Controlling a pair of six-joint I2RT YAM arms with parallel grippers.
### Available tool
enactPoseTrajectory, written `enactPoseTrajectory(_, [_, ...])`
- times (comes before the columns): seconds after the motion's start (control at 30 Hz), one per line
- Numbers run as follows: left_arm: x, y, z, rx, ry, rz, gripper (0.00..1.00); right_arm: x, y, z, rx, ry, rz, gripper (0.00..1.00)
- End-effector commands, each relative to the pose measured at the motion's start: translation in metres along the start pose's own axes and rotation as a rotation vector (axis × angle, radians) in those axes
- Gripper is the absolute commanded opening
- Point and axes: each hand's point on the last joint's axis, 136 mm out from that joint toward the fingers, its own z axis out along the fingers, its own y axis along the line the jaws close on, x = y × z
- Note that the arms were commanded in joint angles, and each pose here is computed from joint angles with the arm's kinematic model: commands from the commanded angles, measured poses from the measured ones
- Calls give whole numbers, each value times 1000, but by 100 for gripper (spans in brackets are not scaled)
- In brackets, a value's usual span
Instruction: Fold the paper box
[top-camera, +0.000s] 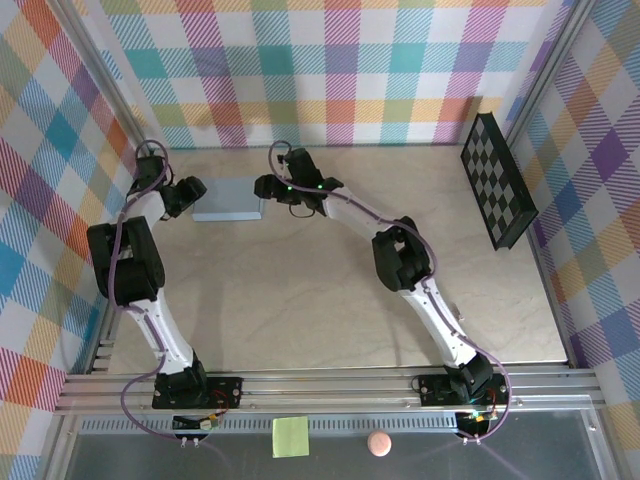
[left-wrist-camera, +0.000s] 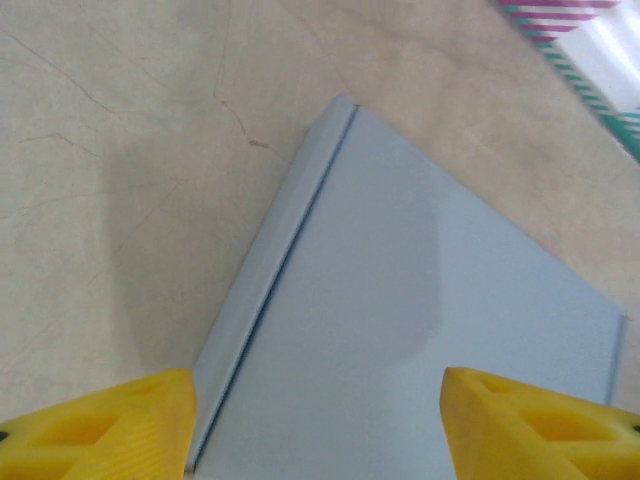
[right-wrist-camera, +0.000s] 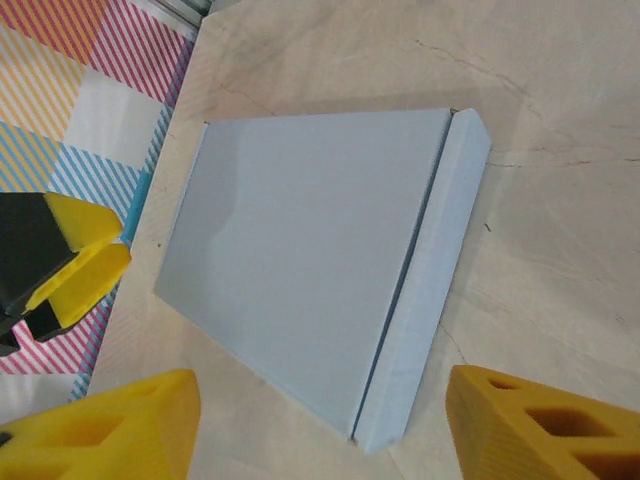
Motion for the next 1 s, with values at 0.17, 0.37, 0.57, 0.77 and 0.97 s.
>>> enactPoseTrajectory(0.17, [22,-19,-47,21,-69,57,91,-12,0,-86,49,2,-126,97])
enactPoseTrajectory(0.37, [64,-31,-50,6,-62,148,100,-1,-39,-148,158,-2,-168,99])
enactPoseTrajectory(0.57, [99,-30,-57,-48,-93,284,100,20,-99,-226,406,0,-282,99])
enactPoseTrajectory(0.77, [115,-22,-69,-94,-132,387,100,51,-175,-297,650,-46,-374,99])
enactPoseTrajectory(0.97, [124,-8,-75,-131,-213,473,100,77,-230,-338,806,-99,-522,99])
